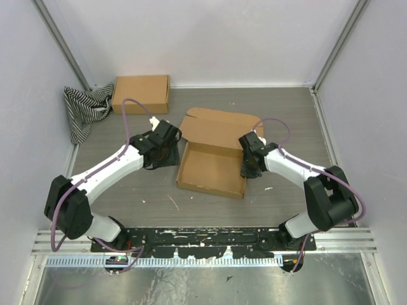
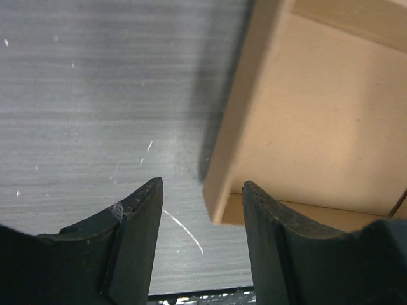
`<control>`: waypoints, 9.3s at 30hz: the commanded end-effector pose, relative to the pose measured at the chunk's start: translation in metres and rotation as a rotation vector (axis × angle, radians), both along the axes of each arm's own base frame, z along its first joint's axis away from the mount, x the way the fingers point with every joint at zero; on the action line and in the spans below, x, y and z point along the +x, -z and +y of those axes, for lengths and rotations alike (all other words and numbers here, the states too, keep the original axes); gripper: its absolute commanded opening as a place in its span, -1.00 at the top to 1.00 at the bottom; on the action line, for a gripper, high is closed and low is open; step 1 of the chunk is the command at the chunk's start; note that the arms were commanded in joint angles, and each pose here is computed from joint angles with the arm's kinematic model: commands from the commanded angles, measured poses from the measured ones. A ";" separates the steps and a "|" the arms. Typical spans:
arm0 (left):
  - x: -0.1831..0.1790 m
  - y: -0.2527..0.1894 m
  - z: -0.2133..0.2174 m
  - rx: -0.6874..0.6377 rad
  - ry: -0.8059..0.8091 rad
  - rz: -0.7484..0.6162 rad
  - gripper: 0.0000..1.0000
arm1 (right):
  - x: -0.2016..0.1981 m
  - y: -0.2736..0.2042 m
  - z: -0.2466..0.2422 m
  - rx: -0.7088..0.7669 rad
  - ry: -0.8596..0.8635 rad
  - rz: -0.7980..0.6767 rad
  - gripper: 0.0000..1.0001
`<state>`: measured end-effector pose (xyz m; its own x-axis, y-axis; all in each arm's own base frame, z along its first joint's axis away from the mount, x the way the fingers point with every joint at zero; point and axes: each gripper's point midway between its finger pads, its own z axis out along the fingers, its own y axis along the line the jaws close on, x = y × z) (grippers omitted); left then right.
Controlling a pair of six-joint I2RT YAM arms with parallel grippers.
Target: Fold the paper box
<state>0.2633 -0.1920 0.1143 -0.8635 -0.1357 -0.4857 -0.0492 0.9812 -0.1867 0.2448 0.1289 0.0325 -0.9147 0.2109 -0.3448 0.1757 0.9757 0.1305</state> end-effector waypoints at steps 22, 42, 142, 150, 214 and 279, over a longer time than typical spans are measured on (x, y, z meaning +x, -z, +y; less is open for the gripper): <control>0.066 0.047 -0.008 0.325 0.115 0.071 -0.03 | 0.094 -0.008 0.021 -0.153 -0.173 -0.004 0.98; 0.057 0.062 0.017 0.386 0.082 0.022 1.00 | 0.077 -0.036 0.029 -0.210 -0.137 -0.050 0.33; 0.218 0.037 -0.022 -0.371 -0.072 0.103 0.81 | 0.138 -0.120 -0.027 0.019 -0.027 -0.275 0.00; 0.203 -0.004 0.003 -0.285 -0.059 -0.044 1.00 | 0.161 -0.128 -0.047 0.085 0.029 -0.269 -0.10; 0.161 -0.065 -0.001 -0.152 0.094 -0.372 0.77 | 0.247 -0.092 0.020 0.210 -0.289 -0.310 0.98; 0.158 -0.063 -0.016 -0.123 0.274 -0.119 0.67 | 0.160 -0.188 0.029 0.236 -0.368 -0.724 0.98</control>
<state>0.4264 -0.1839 0.1620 -0.8177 0.0519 -0.5733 0.1895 0.9647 -0.1831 0.3948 0.1449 0.1871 -0.5714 0.0562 -0.8187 -0.3024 0.9131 0.2737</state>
